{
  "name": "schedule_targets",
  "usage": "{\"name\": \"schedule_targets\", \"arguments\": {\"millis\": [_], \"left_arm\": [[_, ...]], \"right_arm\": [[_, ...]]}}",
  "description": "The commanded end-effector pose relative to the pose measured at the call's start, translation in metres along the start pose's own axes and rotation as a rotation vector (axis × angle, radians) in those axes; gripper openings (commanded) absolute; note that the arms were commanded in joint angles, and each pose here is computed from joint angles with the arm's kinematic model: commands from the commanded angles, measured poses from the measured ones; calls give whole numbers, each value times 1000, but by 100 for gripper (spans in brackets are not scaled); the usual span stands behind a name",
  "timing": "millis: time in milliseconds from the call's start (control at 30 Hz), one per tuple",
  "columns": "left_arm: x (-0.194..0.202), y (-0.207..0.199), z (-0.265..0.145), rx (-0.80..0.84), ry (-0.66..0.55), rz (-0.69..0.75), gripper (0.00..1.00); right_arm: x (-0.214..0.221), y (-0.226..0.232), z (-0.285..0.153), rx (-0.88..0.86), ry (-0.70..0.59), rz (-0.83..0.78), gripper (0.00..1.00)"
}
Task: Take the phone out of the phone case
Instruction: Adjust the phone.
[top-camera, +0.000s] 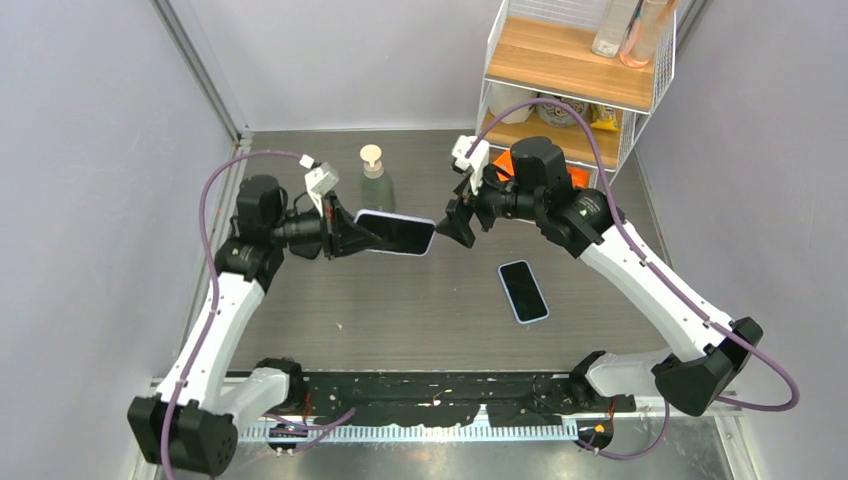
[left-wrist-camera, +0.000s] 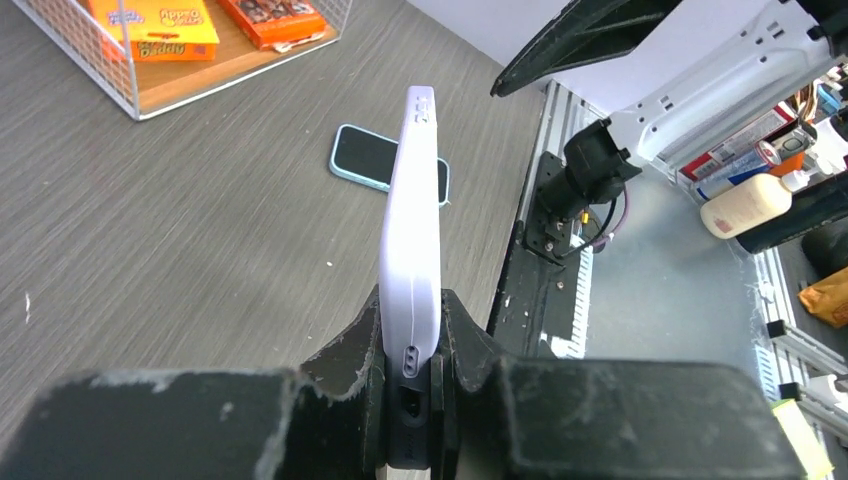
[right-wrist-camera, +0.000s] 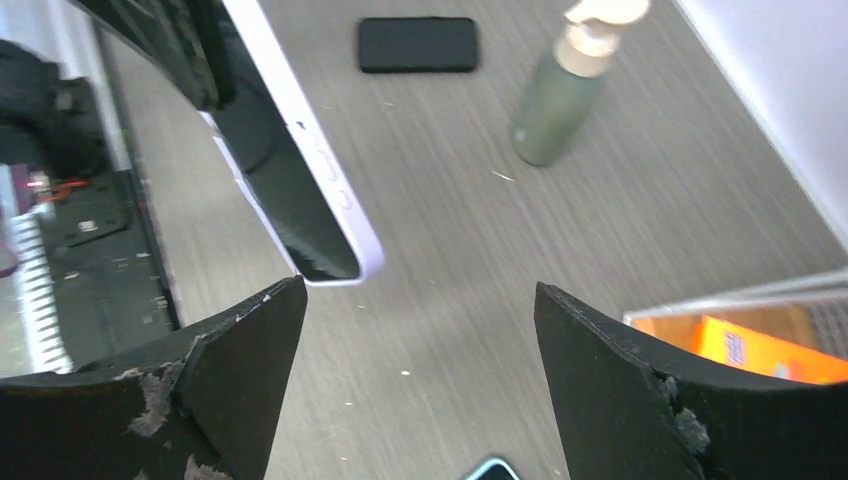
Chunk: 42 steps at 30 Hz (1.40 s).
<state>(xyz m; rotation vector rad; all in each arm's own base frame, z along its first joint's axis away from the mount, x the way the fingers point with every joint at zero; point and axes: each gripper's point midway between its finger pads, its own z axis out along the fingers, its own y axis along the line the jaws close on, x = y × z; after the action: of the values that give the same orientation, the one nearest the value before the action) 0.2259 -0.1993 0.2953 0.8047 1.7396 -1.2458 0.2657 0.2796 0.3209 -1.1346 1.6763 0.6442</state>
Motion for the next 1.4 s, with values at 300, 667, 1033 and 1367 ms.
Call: {"name": "schedule_targets", "arguments": {"millis": [300,667,1033,1367], "left_arm": [[-29,-39,-10,70,-209,194,0],[-17,-39,-6,89,-208,180,0],[-4,-27,0,75,-187,182,4],[5,-17,-1,41,-86,247,57]], "right_arm": [[-19,75,11,-505,-98,85,81],[-15,82,20,-577,-79,117,41],[-16,92,17,-610,-75,105,5],[-9,97,-4,-558,-66,8,5]]}}
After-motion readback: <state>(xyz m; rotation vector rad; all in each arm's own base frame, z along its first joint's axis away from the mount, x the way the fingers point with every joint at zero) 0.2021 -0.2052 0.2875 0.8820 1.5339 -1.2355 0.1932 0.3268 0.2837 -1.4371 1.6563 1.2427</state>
